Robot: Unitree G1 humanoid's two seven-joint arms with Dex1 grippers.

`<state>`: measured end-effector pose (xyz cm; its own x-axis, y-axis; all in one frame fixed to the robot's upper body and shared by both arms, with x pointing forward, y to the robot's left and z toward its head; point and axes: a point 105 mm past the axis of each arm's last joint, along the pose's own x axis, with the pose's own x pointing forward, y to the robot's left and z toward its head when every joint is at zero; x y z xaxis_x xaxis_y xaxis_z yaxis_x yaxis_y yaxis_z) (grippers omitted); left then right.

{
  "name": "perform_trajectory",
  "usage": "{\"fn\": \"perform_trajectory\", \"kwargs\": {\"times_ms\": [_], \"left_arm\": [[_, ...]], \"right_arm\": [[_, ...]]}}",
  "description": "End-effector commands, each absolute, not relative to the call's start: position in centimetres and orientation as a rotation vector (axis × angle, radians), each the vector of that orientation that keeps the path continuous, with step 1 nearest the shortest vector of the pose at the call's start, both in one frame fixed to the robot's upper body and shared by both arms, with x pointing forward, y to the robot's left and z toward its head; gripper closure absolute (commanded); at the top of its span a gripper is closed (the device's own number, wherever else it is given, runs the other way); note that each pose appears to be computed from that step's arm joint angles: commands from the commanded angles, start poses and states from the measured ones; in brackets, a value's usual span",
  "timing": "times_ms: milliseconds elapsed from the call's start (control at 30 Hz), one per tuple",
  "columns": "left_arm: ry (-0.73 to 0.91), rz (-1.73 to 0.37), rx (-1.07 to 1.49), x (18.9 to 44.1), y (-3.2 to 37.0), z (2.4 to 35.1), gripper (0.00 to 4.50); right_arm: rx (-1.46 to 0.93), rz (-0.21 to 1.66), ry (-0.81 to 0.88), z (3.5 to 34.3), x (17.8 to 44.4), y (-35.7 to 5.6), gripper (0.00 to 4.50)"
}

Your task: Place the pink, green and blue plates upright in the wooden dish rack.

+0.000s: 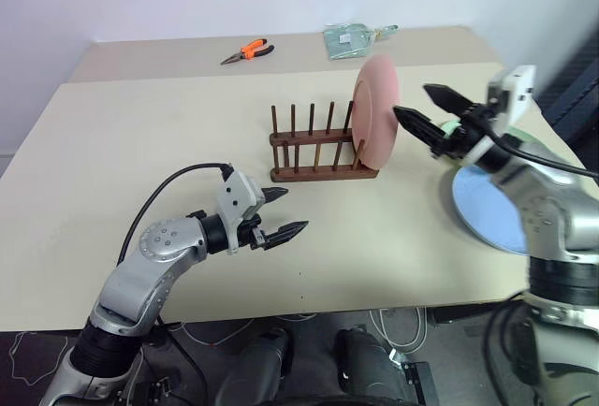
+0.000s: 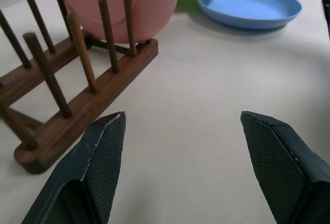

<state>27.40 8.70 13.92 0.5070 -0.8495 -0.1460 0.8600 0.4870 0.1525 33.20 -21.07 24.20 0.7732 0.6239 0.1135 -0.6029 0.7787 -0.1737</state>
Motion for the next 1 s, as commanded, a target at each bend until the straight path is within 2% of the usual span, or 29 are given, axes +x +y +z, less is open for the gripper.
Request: {"fn": "perform_trajectory", "kwargs": {"times_ms": [33,133,200,400,500,700,833,933,1000], "left_arm": [[0.021,-1.039,0.235,27.4,9.0,14.8,0.85],[0.027,-1.06,0.249,27.6,8.7,14.6,0.85],[0.026,-1.069,0.252,27.6,8.5,14.6,0.85],[0.016,-1.089,0.245,27.6,7.7,14.6,0.85],[0.013,-1.085,0.247,27.5,7.6,14.5,0.85],[0.019,-1.066,0.251,27.2,8.1,14.3,0.85],[0.022,-1.057,0.256,27.3,8.2,14.1,0.85],[0.023,-1.049,0.257,27.5,8.5,14.0,0.85],[0.021,-1.02,0.265,28.0,9.0,13.9,0.85]], "right_arm": [[-0.364,0.588,-0.111,24.0,32.2,-24.0,0.39],[-0.71,0.407,0.084,20.7,33.3,-28.6,0.39],[-0.865,0.367,0.159,19.3,33.6,-30.3,0.39],[-1.135,0.274,0.246,16.7,35.5,-33.0,0.39],[-1.191,0.237,0.242,16.2,36.4,-33.5,1.31],[-1.231,0.206,0.172,17.2,37.1,-33.2,4.44],[-1.221,0.214,0.084,19.0,37.0,-31.9,4.48],[-1.153,0.208,-0.04,21.9,36.8,-30.3,4.48],[-0.941,0.196,-0.271,26.8,36.4,-27.6,4.48]]}}
